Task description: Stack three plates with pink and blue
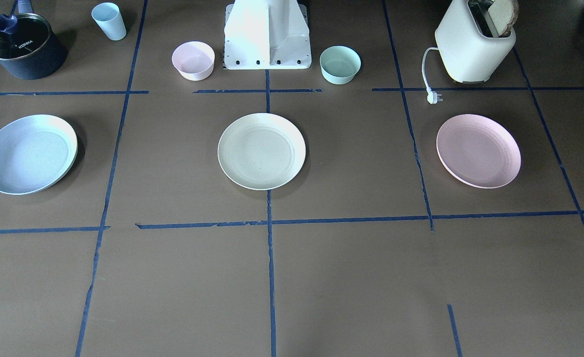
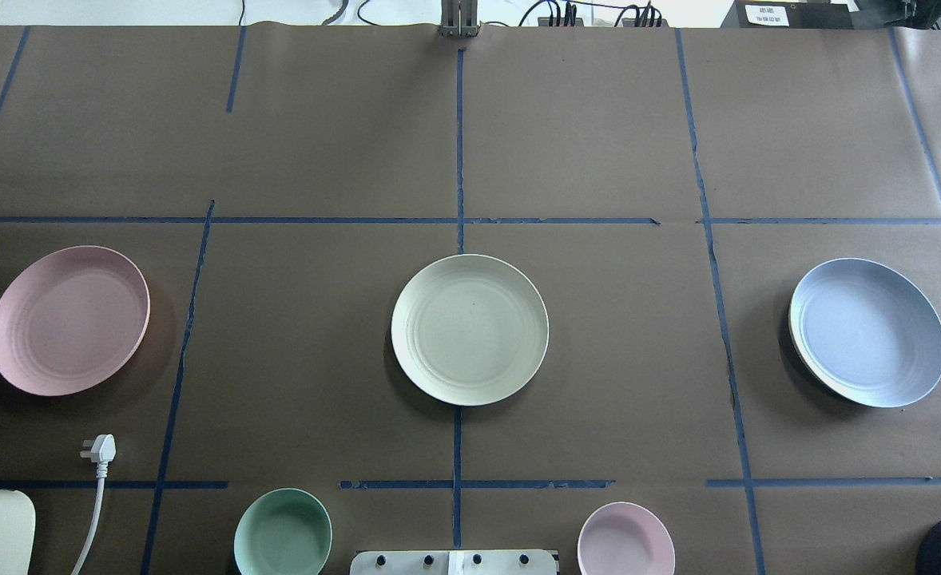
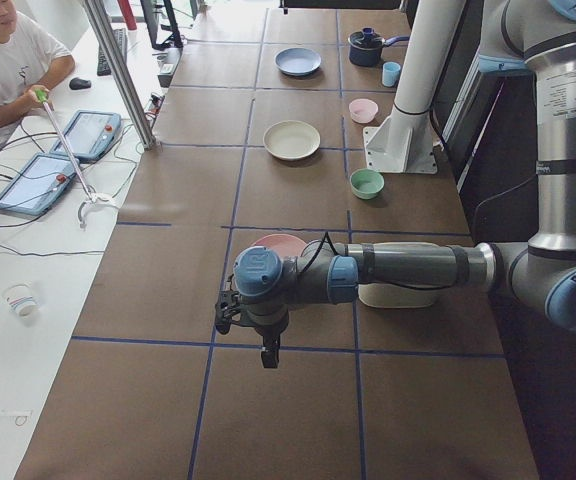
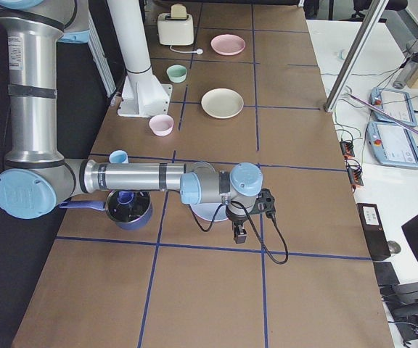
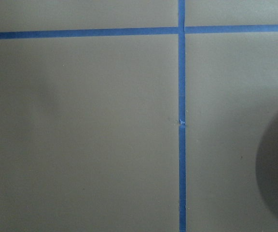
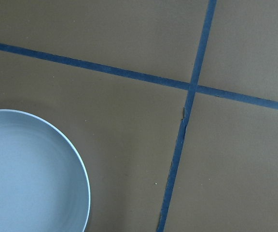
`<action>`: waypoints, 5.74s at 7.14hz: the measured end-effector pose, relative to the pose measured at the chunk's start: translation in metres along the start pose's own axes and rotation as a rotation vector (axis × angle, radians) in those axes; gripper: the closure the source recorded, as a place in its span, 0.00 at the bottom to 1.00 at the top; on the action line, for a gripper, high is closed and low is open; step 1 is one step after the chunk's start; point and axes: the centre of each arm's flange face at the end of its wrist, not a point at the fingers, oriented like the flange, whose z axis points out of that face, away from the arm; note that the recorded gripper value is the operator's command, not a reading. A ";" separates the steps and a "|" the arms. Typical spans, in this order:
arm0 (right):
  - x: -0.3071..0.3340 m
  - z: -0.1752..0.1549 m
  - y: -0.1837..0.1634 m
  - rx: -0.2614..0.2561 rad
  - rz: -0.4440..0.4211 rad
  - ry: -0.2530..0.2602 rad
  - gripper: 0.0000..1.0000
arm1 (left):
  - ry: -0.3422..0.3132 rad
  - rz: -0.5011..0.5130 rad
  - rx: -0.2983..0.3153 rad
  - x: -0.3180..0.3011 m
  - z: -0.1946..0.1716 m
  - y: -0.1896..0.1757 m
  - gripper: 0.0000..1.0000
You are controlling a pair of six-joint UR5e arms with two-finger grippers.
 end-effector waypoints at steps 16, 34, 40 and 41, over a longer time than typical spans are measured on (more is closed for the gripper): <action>-0.009 -0.006 0.006 0.012 -0.015 -0.008 0.00 | 0.157 -0.081 -0.002 0.147 0.159 -0.031 0.11; -0.018 -0.006 0.003 0.017 -0.025 -0.063 0.00 | 0.486 -0.045 0.060 0.692 0.133 -0.001 0.96; -0.017 0.008 0.012 0.079 -0.124 -0.062 0.00 | 0.479 -0.073 0.141 0.689 0.128 -0.010 0.12; -0.024 0.022 0.014 0.058 -0.148 -0.058 0.00 | 0.487 -0.073 0.149 0.687 0.121 -0.011 0.11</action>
